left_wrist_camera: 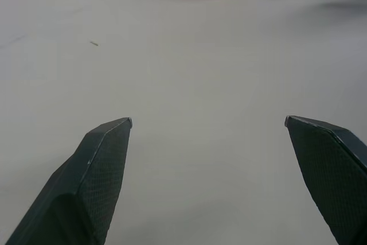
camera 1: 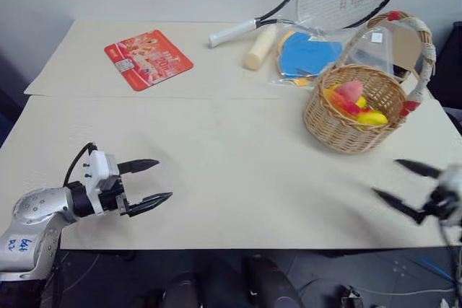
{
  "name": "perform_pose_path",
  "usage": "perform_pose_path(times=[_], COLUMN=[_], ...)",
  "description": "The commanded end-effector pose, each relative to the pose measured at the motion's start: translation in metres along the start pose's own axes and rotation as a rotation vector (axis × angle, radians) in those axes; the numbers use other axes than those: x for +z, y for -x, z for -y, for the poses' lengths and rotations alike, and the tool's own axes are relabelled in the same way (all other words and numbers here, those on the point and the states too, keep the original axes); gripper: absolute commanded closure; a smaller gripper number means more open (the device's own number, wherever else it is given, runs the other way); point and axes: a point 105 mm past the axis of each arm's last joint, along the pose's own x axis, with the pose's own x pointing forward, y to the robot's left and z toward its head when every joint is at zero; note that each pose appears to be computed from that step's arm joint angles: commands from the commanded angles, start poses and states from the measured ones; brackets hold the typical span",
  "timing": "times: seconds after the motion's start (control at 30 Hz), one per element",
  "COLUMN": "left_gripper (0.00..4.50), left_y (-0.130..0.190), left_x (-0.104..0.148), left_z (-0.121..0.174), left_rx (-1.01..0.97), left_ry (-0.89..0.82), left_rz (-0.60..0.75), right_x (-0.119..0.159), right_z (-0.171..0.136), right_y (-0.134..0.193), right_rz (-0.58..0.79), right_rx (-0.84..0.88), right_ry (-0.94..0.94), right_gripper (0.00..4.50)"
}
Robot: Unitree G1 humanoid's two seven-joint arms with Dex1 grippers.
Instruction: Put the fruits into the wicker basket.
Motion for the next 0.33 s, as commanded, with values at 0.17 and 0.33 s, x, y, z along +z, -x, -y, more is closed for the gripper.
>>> perform_pose_path(times=[0.17,0.33], left_gripper=[0.0,0.0], left_y=[0.005,0.008], left_x=[-0.009,-0.008], left_z=[0.001,-0.005], left_rx=[0.105,0.212], left_ry=[-0.11,-0.152], left_rz=[-0.038,-0.015], right_x=[0.017,0.019], right_z=[-0.019,-0.016], right_y=[-0.083,-0.12], right_rz=[0.178,0.232], right_rx=[0.131,0.104], right_ry=[0.135,0.131], right_gripper=[0.16,0.16])
